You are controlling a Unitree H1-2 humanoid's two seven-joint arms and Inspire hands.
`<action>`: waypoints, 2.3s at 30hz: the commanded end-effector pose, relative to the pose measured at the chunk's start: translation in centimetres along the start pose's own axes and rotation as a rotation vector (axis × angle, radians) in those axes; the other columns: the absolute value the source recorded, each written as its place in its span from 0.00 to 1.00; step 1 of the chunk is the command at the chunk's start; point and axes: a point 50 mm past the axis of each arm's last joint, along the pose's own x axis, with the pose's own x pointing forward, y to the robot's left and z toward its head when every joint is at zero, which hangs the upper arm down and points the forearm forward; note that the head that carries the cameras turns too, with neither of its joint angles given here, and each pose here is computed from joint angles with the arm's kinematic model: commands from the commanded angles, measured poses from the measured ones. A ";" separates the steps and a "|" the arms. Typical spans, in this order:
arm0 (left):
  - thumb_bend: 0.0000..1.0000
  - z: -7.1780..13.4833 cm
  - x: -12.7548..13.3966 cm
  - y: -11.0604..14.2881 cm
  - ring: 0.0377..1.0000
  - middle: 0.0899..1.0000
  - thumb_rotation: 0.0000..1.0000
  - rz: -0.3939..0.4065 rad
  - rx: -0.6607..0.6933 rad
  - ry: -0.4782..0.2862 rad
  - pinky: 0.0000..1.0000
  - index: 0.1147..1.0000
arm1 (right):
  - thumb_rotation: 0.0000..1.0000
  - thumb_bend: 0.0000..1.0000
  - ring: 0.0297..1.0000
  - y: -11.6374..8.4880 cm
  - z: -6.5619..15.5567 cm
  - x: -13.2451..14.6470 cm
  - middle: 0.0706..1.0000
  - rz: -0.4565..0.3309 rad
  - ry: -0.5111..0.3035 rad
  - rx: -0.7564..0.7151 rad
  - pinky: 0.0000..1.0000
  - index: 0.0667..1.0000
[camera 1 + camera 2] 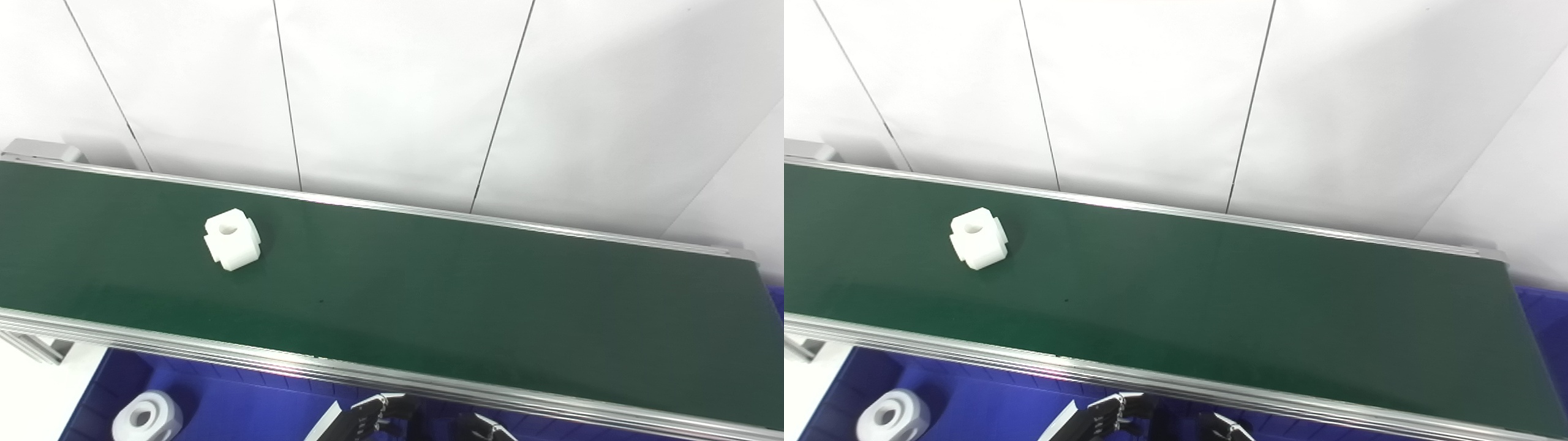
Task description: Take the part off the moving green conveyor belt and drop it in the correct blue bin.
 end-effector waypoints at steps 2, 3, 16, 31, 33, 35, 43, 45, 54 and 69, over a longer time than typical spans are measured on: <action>0.81 1.6 -0.2 -0.3 0.77 0.78 0.98 0.004 -0.003 -0.070 0.70 0.72 | 0.99 0.90 0.80 0.0 1.1 0.2 0.83 0.002 -0.063 -0.006 0.72 0.80; 0.81 1.9 -0.3 -0.5 0.77 0.78 0.97 0.005 -0.009 -0.080 0.69 0.71 | 0.99 0.90 0.80 0.0 1.2 0.1 0.83 0.001 -0.065 -0.008 0.71 0.80; 0.99 8.2 -0.3 -1.3 0.77 0.76 0.96 -0.045 -0.012 -0.306 0.67 0.69 | 0.99 0.91 0.79 0.4 1.4 0.2 0.82 -0.005 -0.073 -0.005 0.69 0.80; 0.99 14.9 3.0 5.5 0.76 0.74 0.91 0.137 0.167 -0.581 0.70 0.68 | 0.99 0.89 0.79 0.7 1.5 0.6 0.82 -0.012 -0.077 -0.004 0.70 0.80; 0.98 15.1 3.8 6.7 0.76 0.74 0.91 0.178 0.215 -0.595 0.70 0.68 | 0.99 0.90 0.78 0.7 1.5 0.6 0.82 -0.013 -0.076 -0.006 0.70 0.80; 0.97 15.4 4.3 7.6 0.78 0.76 0.93 0.200 0.272 -0.606 0.71 0.70 | 0.99 0.90 0.78 0.7 1.5 0.6 0.82 -0.011 -0.077 -0.007 0.70 0.80; 0.93 16.9 5.7 11.5 0.86 0.82 0.92 0.284 0.527 -0.645 0.87 0.77 | 0.99 0.89 0.78 0.8 1.5 0.7 0.82 -0.013 -0.075 -0.011 0.70 0.80; 0.93 17.0 6.0 12.2 0.86 0.83 0.93 0.302 0.590 -0.640 0.87 0.78 | 0.99 0.89 0.78 0.8 1.5 0.7 0.82 -0.012 -0.075 -0.010 0.70 0.80; 0.93 17.9 9.0 17.3 0.85 0.84 0.84 0.375 0.908 -0.552 0.86 0.77 | 0.98 0.90 0.79 0.8 1.2 0.9 0.82 -0.012 -0.068 0.003 0.70 0.80; 0.92 17.9 12.6 22.0 0.82 0.83 0.67 0.439 1.266 -0.276 0.83 0.75 | 0.98 0.89 0.78 1.1 1.2 1.5 0.82 -0.015 -0.068 -0.002 0.69 0.79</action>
